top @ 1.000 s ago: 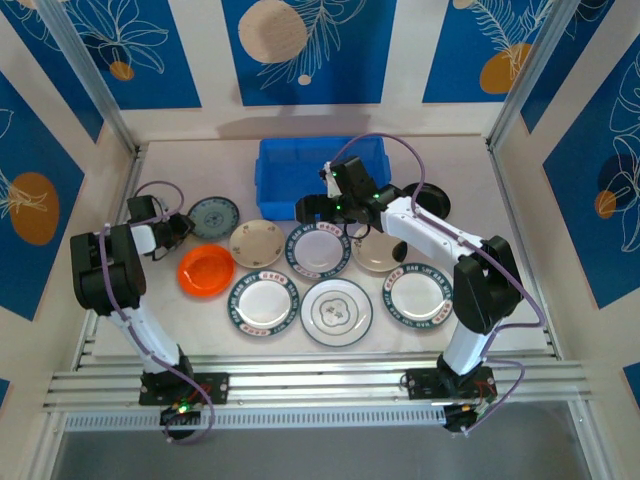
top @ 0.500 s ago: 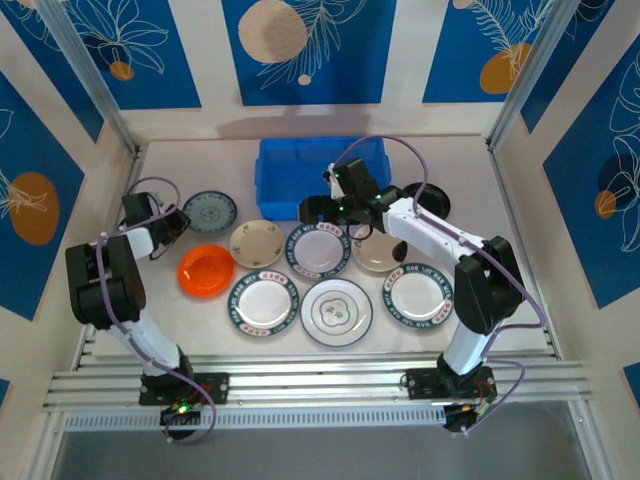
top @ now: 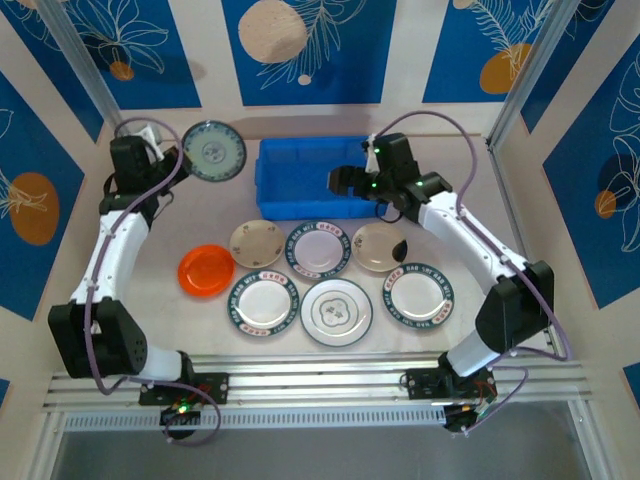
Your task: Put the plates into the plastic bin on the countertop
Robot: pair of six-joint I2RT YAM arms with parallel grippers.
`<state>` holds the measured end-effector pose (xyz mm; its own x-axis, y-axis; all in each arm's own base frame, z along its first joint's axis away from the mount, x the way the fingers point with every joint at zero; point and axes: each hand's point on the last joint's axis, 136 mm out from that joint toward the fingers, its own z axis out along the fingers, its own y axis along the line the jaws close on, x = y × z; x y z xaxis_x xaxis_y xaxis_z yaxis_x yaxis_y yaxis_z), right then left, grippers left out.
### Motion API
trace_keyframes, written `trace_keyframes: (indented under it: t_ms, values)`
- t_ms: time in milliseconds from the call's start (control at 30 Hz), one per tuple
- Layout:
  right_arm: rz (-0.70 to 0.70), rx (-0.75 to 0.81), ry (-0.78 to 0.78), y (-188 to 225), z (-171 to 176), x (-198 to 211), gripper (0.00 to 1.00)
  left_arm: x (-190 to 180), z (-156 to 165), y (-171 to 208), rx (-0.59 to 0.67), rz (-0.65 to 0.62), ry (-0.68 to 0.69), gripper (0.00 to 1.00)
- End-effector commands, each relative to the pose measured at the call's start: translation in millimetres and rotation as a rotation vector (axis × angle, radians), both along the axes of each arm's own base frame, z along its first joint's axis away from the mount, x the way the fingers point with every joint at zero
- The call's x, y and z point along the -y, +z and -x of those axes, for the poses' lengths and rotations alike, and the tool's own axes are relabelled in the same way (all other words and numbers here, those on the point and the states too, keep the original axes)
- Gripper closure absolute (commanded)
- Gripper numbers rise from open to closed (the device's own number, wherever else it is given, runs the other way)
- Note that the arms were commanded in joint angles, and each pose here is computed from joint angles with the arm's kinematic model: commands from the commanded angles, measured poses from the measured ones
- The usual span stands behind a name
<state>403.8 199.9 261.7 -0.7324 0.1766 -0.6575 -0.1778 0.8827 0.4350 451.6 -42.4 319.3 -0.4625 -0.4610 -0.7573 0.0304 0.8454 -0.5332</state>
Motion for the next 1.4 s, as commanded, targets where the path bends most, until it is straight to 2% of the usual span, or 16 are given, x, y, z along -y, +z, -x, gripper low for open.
trace_keyframes:
  t_ms: [0,100,233,467,600,867,1367]
  values:
    - [0.002,0.029,-0.069,22.9,-1.6,27.4,0.1,46.8,-10.8,2.8,-0.038,0.011,-0.119,1.0]
    - [0.003,0.031,-0.113,27.2,-5.7,44.8,0.1,96.2,-30.9,8.6,-0.028,0.036,-0.221,1.0]
    - [-0.005,0.024,-0.142,28.6,-8.2,56.9,0.1,156.9,-58.4,-2.0,-0.051,0.053,-0.319,1.0]
    - [-0.051,-0.015,-0.2,20.3,-14.8,74.4,0.1,235.9,-109.9,-59.6,-0.131,0.115,-0.41,1.0]
    - [-0.072,-0.029,-0.212,16.8,-17.8,81.1,0.1,270.8,-122.7,-90.9,-0.174,0.116,-0.443,1.0]
    - [-0.069,-0.055,-0.234,6.8,-16.7,91.8,0.1,291.9,-128.3,-146.3,-0.259,0.117,-0.439,1.0]
    - [-0.092,-0.115,-0.243,-23.6,-9.8,98.0,0.11,316.2,-131.4,-206.6,-0.345,0.176,-0.425,1.0]
